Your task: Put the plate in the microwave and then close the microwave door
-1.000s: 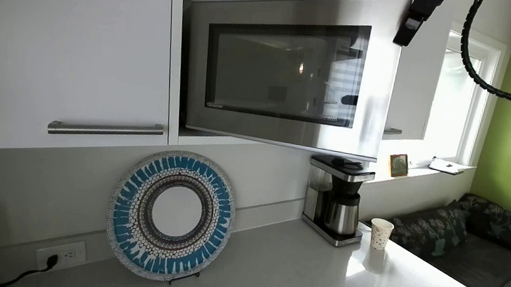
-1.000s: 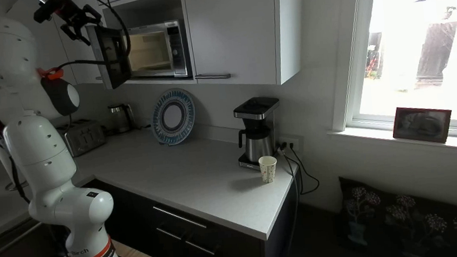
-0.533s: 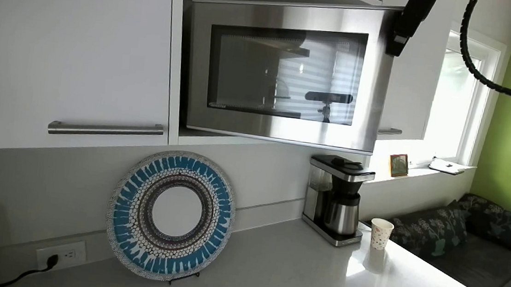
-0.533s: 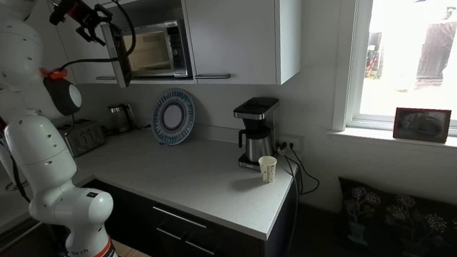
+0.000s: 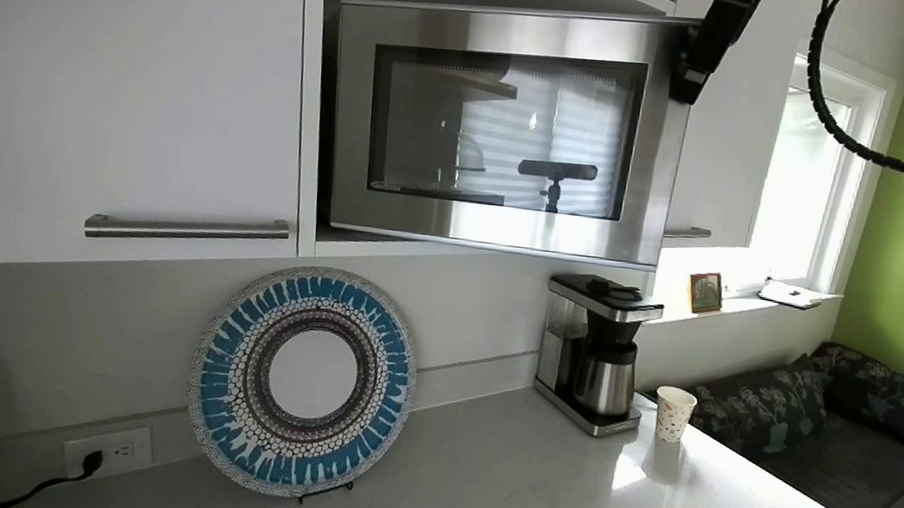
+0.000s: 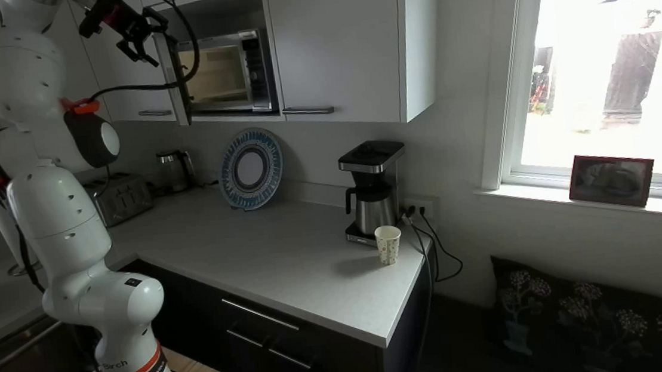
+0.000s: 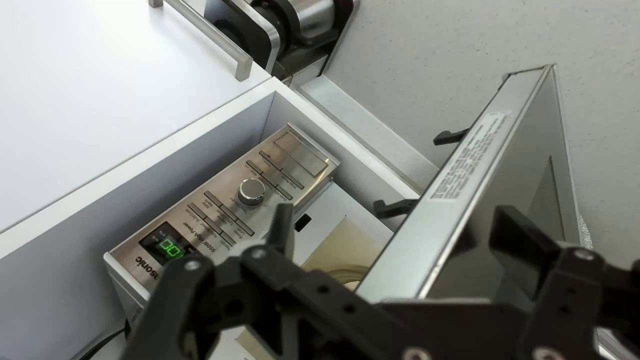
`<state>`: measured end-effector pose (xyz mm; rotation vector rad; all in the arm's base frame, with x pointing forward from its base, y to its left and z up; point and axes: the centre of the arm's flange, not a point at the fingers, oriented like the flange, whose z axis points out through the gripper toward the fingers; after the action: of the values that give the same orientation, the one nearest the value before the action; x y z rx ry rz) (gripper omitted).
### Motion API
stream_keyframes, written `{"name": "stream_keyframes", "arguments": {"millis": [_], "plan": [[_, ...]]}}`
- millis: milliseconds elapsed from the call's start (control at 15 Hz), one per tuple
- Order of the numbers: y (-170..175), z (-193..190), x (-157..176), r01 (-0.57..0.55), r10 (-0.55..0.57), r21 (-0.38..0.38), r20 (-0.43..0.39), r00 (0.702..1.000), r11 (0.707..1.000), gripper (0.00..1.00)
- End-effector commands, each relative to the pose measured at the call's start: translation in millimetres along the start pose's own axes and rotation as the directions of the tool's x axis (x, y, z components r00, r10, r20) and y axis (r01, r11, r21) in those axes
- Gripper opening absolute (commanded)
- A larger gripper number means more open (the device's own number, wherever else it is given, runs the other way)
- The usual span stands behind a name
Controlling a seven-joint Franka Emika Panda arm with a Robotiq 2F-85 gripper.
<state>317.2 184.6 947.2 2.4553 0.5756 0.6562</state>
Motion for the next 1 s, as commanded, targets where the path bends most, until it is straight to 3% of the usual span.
{"name": "stream_keyframes", "arguments": {"millis": [0, 400, 933], "plan": [[1, 11, 2, -0.005, 0.002, -0.089, -0.026, 1.0, 0.996, 1.0], [-3, 21, 33, -0.011, -0.045, -0.23, -0.237, 0.97, 0.973, 1.0], [-14, 24, 25, -0.017, -0.056, -0.39, -0.175, 0.983, 0.921, 1.0]]}}
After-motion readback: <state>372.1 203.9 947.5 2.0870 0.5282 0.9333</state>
